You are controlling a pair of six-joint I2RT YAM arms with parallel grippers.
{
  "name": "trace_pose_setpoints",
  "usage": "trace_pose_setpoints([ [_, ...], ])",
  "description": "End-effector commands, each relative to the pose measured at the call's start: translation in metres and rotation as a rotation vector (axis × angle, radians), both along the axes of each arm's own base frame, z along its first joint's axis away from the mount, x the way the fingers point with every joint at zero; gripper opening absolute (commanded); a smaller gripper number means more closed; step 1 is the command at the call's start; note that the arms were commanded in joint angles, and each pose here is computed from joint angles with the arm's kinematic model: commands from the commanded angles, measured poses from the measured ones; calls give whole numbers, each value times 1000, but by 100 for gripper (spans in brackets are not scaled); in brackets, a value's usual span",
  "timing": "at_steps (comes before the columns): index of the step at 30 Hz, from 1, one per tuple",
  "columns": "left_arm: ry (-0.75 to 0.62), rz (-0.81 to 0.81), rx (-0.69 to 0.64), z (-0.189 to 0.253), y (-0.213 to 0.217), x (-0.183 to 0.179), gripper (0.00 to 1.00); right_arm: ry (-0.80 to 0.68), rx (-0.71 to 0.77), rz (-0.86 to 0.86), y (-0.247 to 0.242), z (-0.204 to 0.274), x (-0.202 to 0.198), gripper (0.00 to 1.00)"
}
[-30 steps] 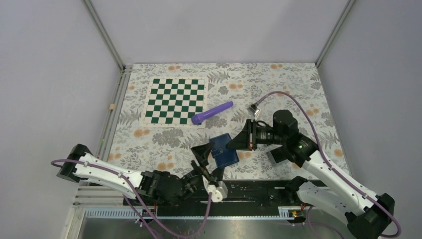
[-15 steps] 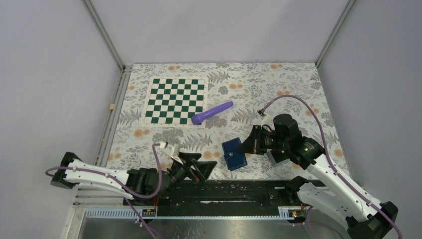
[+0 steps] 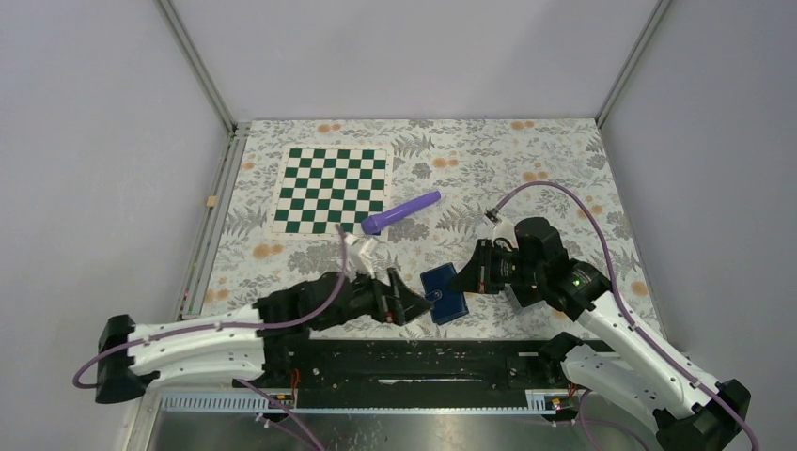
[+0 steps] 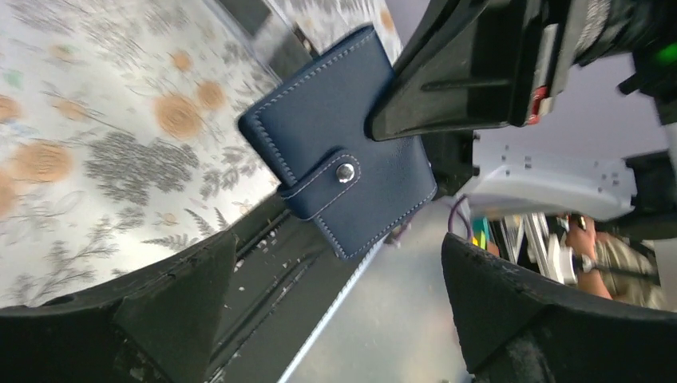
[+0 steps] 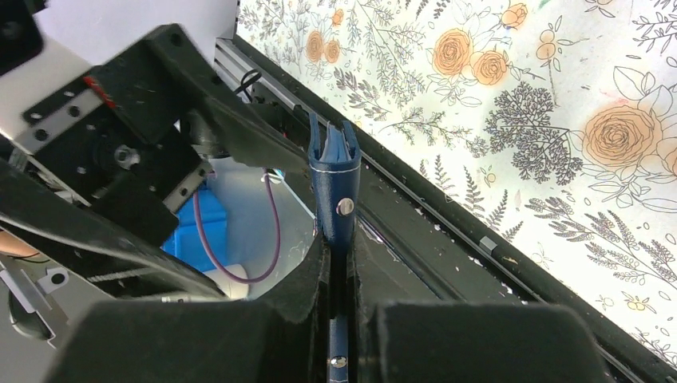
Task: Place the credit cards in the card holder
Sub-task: Pick up the card holder from the center of the board.
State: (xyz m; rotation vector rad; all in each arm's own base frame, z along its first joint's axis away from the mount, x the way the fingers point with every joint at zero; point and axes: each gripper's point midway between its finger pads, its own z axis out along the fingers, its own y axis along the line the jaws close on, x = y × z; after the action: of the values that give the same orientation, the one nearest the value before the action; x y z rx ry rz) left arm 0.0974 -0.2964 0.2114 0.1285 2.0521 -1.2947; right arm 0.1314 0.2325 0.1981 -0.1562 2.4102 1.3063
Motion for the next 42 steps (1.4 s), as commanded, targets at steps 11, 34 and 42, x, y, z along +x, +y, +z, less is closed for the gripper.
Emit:
trace_pose_setpoints([
  [11,151,-275,154,1,-62,-2,99,-22,6,-33,-5,5,2,0],
  [34,181,40,478,-54,-45,44,48,34,-22,-55,-6,-5,3,0],
  [42,276,139,579,-107,-12,50,34,46,-29,-55,-8,-14,-1,0],
])
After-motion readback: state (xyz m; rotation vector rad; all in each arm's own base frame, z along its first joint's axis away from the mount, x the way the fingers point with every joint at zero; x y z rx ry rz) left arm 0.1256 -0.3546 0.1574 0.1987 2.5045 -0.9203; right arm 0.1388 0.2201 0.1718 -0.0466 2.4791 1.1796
